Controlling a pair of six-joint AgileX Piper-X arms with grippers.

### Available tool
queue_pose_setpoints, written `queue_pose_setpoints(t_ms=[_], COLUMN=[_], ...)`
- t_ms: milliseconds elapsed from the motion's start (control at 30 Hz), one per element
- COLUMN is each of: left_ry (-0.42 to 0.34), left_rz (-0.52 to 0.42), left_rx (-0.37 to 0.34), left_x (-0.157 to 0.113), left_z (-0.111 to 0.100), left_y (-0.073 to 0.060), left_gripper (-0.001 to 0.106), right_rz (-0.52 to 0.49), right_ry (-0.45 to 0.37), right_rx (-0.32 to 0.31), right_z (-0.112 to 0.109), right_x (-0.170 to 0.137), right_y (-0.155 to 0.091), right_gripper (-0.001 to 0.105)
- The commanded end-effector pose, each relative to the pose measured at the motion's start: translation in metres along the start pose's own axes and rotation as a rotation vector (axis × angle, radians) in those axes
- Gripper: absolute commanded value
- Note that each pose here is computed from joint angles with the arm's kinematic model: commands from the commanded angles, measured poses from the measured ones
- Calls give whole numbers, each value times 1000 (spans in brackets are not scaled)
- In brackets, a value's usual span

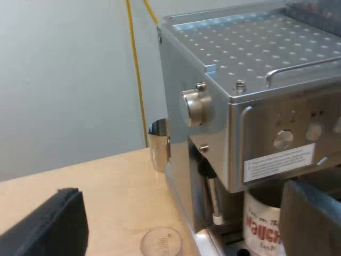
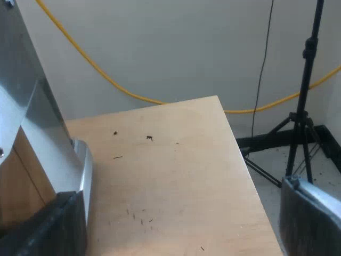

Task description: Place mug into machine

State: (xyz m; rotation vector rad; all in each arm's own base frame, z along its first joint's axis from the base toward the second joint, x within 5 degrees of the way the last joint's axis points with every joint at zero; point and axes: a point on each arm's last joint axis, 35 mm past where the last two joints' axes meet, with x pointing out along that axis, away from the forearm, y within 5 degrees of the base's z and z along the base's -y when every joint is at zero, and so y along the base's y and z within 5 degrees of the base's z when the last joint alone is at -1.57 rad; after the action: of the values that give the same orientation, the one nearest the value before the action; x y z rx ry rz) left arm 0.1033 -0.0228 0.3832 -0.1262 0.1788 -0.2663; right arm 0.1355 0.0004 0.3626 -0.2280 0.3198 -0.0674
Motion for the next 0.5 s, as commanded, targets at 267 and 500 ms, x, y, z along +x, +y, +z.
queue_pose_setpoints(t_ms=[267,500], left_ry=[-12,-39], left_rz=[71,67], left_rx=[-104,-97], left_x=[-18,-49], left_z=[-1,-8], left_y=[12,4], left_gripper=[79,79], right_rz=[14,12], right_ry=[1,-104], right_rx=[2,13], right_z=[-3,-1], right_x=[-14,-41], right_y=[-3,-6], right_gripper=[78,78])
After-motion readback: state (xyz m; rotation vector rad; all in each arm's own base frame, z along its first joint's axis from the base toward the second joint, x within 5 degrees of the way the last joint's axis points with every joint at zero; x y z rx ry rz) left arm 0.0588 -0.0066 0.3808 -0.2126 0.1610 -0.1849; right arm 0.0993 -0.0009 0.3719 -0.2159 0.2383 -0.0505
